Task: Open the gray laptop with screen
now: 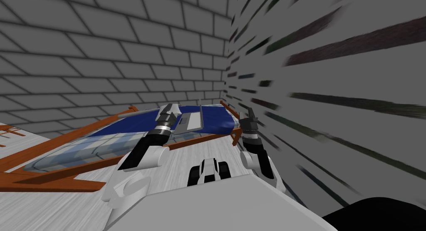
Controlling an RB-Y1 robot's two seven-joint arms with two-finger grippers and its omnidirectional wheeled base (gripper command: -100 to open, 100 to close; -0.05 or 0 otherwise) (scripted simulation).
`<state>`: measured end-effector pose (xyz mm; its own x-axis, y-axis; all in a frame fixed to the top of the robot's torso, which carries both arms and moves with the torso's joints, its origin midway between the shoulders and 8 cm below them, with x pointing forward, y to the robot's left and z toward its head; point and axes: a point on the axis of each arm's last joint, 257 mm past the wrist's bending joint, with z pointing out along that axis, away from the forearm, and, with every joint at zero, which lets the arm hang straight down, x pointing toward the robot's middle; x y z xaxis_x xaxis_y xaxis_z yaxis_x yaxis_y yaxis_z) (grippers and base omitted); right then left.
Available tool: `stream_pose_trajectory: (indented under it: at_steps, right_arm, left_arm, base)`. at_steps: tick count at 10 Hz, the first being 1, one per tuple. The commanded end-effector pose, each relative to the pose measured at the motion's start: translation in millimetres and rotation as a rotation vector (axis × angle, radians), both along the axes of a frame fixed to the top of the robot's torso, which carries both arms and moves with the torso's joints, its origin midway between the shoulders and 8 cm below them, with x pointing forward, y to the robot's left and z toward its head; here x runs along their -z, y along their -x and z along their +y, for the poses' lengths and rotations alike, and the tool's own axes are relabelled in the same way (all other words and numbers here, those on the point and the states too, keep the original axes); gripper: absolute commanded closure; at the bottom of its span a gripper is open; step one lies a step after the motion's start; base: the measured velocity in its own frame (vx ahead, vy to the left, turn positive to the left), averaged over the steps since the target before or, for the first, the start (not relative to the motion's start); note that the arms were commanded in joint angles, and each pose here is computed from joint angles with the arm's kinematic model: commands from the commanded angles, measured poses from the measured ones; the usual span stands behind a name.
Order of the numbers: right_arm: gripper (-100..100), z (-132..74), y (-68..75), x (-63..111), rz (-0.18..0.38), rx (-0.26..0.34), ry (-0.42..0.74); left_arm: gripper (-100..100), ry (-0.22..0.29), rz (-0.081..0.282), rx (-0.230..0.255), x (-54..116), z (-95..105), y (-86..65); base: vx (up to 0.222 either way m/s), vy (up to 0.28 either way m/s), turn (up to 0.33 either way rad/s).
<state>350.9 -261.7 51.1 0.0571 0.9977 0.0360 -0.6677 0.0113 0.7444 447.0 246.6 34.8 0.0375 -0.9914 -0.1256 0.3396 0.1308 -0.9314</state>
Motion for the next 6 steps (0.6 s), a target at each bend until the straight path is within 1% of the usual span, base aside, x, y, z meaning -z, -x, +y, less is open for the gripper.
stream_pose_trajectory:
  at_steps: [1, 2, 3, 4, 5, 6]
  right_arm:
    - [0, 0, 0.0, 0.0, 0.000, 0.000, 0.000]
    - [0, 0, 0.0, 0.0, 0.000, 0.000, 0.000]
    - [0, 0, 0.0, 0.0, 0.000, 0.000, 0.000]
    - [0, 0, 0.0, 0.0, 0.000, 0.000, 0.000]
    - [0, 0, 0.0, 0.0, 0.000, 0.000, 0.000]
    - [0, 0, 0.0, 0.0, 0.000, 0.000, 0.000]
  left_arm:
    - [-100, -0.006, 0.051, -0.012, 8.5, 2.3, -7.1]
    - [-100, -0.005, 0.076, -0.016, 14.7, 3.4, -9.0]
    - [-100, -0.013, 0.086, -0.022, 13.1, 4.4, -12.8]
    - [-100, -0.011, 0.114, -0.026, 20.0, 5.7, -14.5]
    - [-100, -0.011, 0.128, -0.028, 23.5, 6.2, -15.3]
    - [-100, -0.019, 0.144, -0.035, 23.3, 7.8, -19.2]
  base:
    - [0.008, -0.061, 0.073]
    - [0.005, -0.064, 0.044]
    - [0.012, -0.066, 0.047]
    - [0.016, -0.076, 0.032]
    - [0.009, -0.041, 0.002]
    - [0.011, -0.050, 0.052]
